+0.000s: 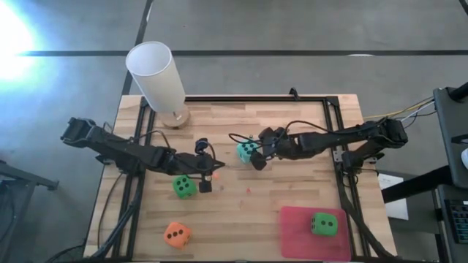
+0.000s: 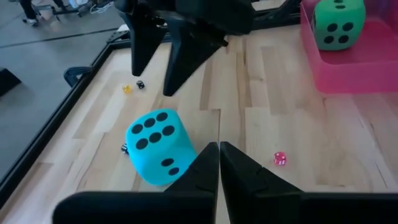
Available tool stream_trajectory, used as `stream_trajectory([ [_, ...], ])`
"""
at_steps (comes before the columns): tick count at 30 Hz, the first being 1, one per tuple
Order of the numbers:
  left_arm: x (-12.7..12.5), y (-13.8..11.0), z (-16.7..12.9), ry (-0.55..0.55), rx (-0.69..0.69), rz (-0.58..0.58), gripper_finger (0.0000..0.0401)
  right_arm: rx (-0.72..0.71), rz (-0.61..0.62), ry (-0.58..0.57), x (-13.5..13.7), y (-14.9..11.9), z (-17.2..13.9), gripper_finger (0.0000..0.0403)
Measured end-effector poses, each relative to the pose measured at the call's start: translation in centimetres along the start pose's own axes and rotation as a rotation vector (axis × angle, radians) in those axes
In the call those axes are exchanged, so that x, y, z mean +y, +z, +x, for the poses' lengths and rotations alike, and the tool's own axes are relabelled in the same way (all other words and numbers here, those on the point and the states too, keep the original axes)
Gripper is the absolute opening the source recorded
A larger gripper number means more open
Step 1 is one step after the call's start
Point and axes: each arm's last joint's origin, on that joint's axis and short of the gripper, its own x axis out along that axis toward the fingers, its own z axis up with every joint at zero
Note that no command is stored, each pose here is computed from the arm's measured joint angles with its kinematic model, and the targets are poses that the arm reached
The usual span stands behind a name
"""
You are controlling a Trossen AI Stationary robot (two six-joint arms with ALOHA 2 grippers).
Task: Pick & Place Dice
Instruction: Put the large blue die into the bin
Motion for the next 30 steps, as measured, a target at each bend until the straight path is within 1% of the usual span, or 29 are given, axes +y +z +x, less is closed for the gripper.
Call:
stream_trajectory([
  [6, 0.0, -0.01, -0.01, 0.0, 0.002, 0.001, 0.0019, 0.0, 0.0, 0.005, 0.06, -0.01, -0.02, 0.04],
  [12, 0.0, -0.01, -0.01, 0.0, 0.001, 0.001, 0.0019, 0.047, 0.0, 0.063, 0.23, -0.15, -0.03, 0.04],
  [25, 0.0, -0.01, -0.01, -0.001, 0.002, 0.0, 0.0019, 0.048, 0.001, 0.065, 0.24, -0.14, -0.03, 0.04],
  [28, 0.0, -0.01, -0.01, -0.001, 0.001, 0.0, 0.0019, 0.049, 0.043, 0.064, 0.24, -0.14, -0.03, 0.04],
  [30, 0.0, -0.02, 0.0, -0.001, 0.002, 0.0, 0.0019, 0.051, 0.049, 0.063, 0.23, -0.15, -0.03, 0.04],
])
